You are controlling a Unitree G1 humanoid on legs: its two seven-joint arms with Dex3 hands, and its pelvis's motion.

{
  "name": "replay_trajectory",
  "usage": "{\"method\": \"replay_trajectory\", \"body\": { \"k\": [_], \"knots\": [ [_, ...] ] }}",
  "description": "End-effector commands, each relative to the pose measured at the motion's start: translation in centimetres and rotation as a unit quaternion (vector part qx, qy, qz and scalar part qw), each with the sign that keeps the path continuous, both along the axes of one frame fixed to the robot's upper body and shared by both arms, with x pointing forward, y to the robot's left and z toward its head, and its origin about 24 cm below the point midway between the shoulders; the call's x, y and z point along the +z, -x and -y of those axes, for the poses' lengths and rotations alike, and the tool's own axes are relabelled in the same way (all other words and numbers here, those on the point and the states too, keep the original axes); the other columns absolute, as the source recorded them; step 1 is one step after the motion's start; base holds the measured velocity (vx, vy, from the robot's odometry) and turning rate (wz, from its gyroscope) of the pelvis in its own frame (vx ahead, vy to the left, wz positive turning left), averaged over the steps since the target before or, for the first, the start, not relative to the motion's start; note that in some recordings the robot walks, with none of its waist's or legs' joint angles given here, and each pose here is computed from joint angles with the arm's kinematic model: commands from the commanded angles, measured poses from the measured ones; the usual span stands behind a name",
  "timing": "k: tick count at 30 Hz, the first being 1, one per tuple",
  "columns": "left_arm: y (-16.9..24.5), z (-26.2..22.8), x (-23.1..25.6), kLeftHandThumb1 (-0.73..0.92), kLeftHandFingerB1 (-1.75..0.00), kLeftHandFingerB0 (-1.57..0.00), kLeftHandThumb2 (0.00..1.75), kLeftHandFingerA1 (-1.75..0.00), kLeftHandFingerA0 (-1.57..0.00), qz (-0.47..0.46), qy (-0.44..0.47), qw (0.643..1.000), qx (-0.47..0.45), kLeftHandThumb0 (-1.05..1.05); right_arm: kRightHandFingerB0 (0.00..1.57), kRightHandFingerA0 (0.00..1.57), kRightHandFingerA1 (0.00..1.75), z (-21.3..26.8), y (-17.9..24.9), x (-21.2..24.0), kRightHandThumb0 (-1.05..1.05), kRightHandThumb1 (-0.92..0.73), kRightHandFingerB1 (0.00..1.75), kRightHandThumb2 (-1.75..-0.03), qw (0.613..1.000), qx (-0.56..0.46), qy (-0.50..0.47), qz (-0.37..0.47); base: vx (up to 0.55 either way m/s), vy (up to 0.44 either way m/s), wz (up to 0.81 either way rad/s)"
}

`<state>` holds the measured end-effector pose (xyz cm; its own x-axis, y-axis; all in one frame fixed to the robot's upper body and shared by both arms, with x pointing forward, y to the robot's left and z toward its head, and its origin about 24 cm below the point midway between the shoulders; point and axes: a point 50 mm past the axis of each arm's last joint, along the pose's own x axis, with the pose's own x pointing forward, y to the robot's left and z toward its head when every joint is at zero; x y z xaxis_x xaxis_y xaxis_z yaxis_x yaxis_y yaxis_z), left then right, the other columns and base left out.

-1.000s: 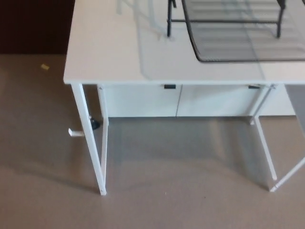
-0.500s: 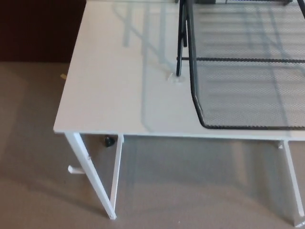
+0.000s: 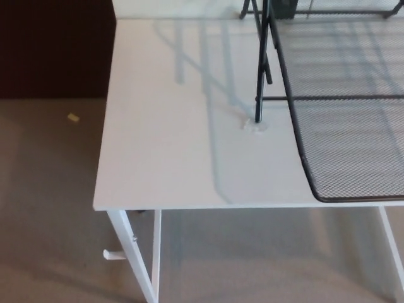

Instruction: The robot walk towards a table in front and then pushes a layer of a file tray back to its original position using its right hand

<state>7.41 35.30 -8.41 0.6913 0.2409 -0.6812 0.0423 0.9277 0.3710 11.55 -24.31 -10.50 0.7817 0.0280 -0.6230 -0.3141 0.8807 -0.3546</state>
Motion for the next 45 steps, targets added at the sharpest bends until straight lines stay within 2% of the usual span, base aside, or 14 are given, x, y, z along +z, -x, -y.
{"method": "replay_trajectory", "body": {
  "k": [1, 15, 16, 18, 19, 21, 22, 24, 26, 28, 29, 43, 44, 45],
  "knots": [
    [0.2, -0.1, -0.1, 0.42, -0.43, -0.39, 0.65, -0.52, -0.57, -0.004, -0.006, 1.0, 0.003, -0.35, 0.42, 0.66, 0.66, 0.5, 0.2, 0.0, -0.42, -0.43, 0.55, -0.78, 1.0, -0.001, 0.015, -0.008, -0.01, -0.089, 0.03],
    [0.2, -0.2, 0.0, 0.43, -0.43, -0.4, 0.65, -0.53, -0.57, -0.004, -0.012, 1.0, -0.002, -0.36, 0.42, 0.67, 0.67, 0.4, 0.0, 0.0, -0.43, -0.43, 0.55, -0.78, 1.0, -0.003, 0.013, -0.008, 0.04, -0.012, 0.01],
    [0.2, -0.2, 0.1, 0.42, -0.43, -0.38, 0.66, -0.53, -0.56, -0.003, -0.009, 1.0, -0.003, -0.36, 0.47, 0.71, 0.58, 0.4, 0.1, 0.0, -0.35, -0.56, 0.45, -0.56, 1.0, -0.004, 0.012, -0.005, 0.0, 0.0, 0.0],
    [0.2, -0.2, 0.1, 0.42, -0.43, -0.38, 0.66, -0.53, -0.56, -0.003, -0.009, 1.0, -0.005, -0.37, 0.49, 0.63, 0.58, 0.7, 0.0, 0.3, -0.38, -0.57, 0.46, -0.56, 1.0, -0.015, 0.021, 0.0, 0.0, 0.0, 0.0],
    [0.2, -0.2, 0.2, 0.42, -0.43, -0.38, 0.66, -0.53, -0.57, -0.003, -0.011, 1.0, -0.008, -0.37, 0.41, 0.53, 0.65, 1.0, 0.0, 0.5, -0.45, -0.44, 0.56, -0.8, 0.999, -0.025, 0.033, 0.0, 0.0, 0.0, 0.0],
    [0.3, -0.2, 0.3, 0.43, -0.43, -0.39, 0.65, -0.52, -0.56, 0.0, -0.01, 1.0, -0.005, -0.36, 0.37, 0.52, 0.65, 1.8, 0.0, 0.8, -0.47, -0.45, 0.55, -0.81, 0.996, -0.047, 0.074, -0.011, 0.0, 0.0, 0.0],
    [0.3, -0.4, 0.2, 0.43, -0.43, -0.39, 0.65, -0.52, -0.57, -0.001, -0.011, 1.0, 0.0, -0.36, 0.39, 0.57, 0.62, 3.0, 0.5, 1.3, -0.39, -0.6, 0.47, -0.58, 0.994, -0.071, 0.086, -0.014, 0.0, 0.0, 0.0],
    [0.1, -0.5, 0.3, 0.43, -0.43, -0.39, 0.65, -0.52, -0.57, 0.0, -0.012, 1.0, 0.001, -0.36, 0.39, 0.57, 0.62, 3.4, 0.7, 1.6, -0.39, -0.6, 0.47, -0.58, 0.993, -0.081, 0.09, -0.016, 0.0, 0.0, 0.0],
    [-0.2, -0.5, 0.5, 0.42, -0.43, -0.4, 0.66, -0.53, -0.58, 0.006, -0.017, 1.0, -0.003, -0.37, 0.34, 0.47, 0.64, 4.7, 2.0, 3.4, -0.49, -0.47, 0.55, -0.82, 0.99, -0.115, 0.084, 0.007, 0.0, 0.0, 0.0],
    [-0.5, -0.7, 0.7, 0.42, -0.43, -0.39, 0.66, -0.53, -0.57, 0.009, -0.017, 1.0, -0.008, -0.37, 0.32, 0.47, 0.65, 4.6, 2.8, 5.0, -0.5, -0.47, 0.55, -0.85, 0.988, -0.112, 0.101, 0.032, 0.0, 0.0, 0.0],
    [-0.5, -0.7, 0.7, 0.43, -0.43, -0.38, 0.67, -0.53, -0.55, 0.009, -0.016, 1.0, -0.011, -0.38, 0.37, 0.49, 0.6, 4.6, 3.5, 5.9, -0.45, -0.62, 0.46, -0.57, 0.987, -0.105, 0.113, 0.047, 0.0, 0.0, 0.0],
    [-0.3, -0.9, 0.6, 0.44, -0.43, -0.39, 0.65, -0.52, -0.57, 0.009, -0.011, 1.0, 0.005, -0.36, 0.58, 0.72, 0.57, 2.6, 7.8, 17.0, -0.47, -0.57, 0.48, -0.56, 0.957, -0.005, 0.143, 0.251, 0.0, 0.0, 0.0],
    [-0.1, -0.9, 0.6, 0.44, -0.43, -0.39, 0.66, -0.52, -0.56, 0.006, -0.014, 1.0, 0.002, -0.37, 0.62, 0.8, 0.86, 2.4, 7.7, 18.5, -0.4, -0.59, 0.58, -0.57, 0.927, -0.006, 0.163, 0.336, 0.0, 0.0, 0.0],
    [0.1, -0.9, 0.6, 0.44, -0.43, -0.39, 0.66, -0.52, -0.56, 0.002, -0.017, 1.0, -0.003, -0.37, 0.62, 0.8, 0.86, 2.0, 8.1, 20.4, -0.4, -0.59, 0.58, -0.57, 0.871, -0.005, 0.185, 0.456, 0.0, 0.0, 0.0]
  ]
}}
